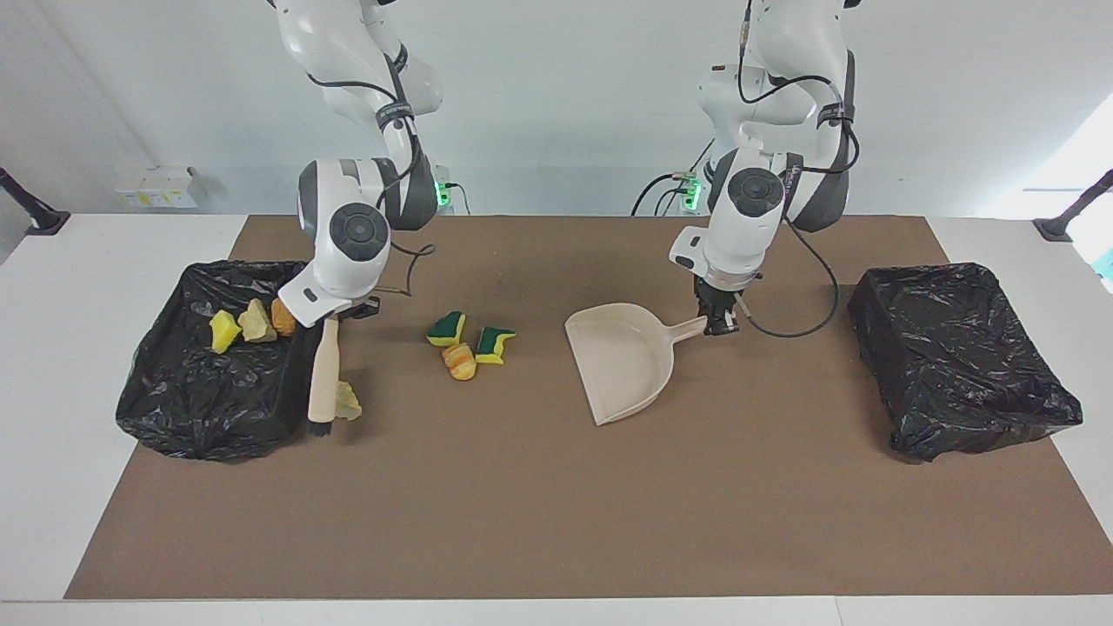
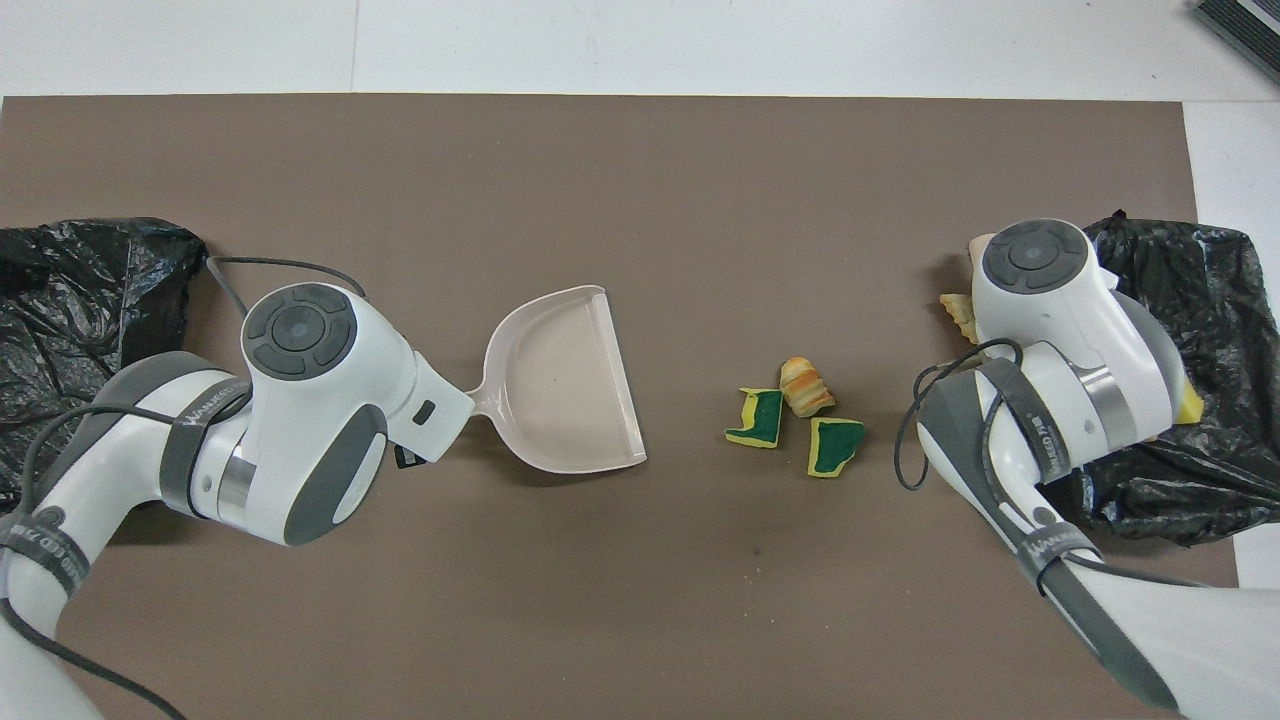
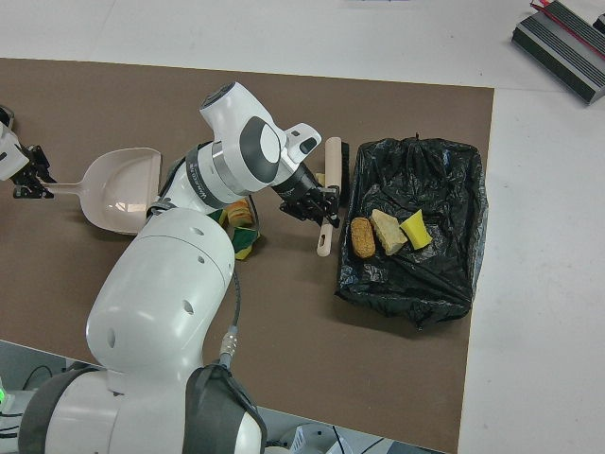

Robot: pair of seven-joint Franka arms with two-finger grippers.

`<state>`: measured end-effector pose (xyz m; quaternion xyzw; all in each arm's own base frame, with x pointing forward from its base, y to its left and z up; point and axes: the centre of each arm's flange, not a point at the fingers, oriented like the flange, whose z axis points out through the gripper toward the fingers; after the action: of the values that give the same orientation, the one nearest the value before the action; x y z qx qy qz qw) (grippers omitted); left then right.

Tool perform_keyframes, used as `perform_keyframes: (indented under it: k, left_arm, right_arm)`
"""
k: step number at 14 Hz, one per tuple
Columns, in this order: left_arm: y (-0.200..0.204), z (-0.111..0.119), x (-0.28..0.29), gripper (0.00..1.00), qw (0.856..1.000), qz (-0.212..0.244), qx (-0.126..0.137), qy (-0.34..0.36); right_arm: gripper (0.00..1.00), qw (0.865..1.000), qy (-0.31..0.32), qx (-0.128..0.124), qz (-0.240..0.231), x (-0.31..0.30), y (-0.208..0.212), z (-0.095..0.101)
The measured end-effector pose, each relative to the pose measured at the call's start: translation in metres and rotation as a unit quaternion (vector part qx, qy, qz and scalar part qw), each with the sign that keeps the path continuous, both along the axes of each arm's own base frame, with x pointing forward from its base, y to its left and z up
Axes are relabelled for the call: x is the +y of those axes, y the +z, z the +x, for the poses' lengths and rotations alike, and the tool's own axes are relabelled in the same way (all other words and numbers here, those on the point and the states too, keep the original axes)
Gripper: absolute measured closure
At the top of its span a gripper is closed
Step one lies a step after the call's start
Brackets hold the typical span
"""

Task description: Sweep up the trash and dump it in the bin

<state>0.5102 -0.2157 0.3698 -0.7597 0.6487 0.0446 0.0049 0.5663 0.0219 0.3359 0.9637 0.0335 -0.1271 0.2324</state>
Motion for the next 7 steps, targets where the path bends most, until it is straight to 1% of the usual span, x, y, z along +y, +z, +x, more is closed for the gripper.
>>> perform_keyframes:
  k: [3,4,5,6,7]
  left_arm:
    - [0.0,0.0,0.0,0.68,1.0,0.0,0.0,0.0]
    - [0.0,0.0,0.0,0.68,1.0,0.0,0.0,0.0]
    - [0.0,0.0,0.0,0.68,1.0,0.0,0.0,0.0]
    - [0.0,0.0,0.0,0.68,1.0,0.0,0.0,0.0]
    - [0.0,-0.001,-0.001,0.68,1.0,0.0,0.0,-0.001]
  right_arm:
    - [0.74,1.0,0.013,0.005,0.003,0.011,-0.011,-0.002]
    - [0.74,1.0,0.022,0.009,0.006,0.019,-0.012,-0.004]
    - [0.74,0.999,0.037,0.018,0.015,0.029,-0.014,-0.007]
    - [0.74,0.997,0.048,0.034,0.039,0.039,-0.017,-0.012]
    - [0.74,0.994,0.051,0.051,0.079,0.047,-0.02,-0.017]
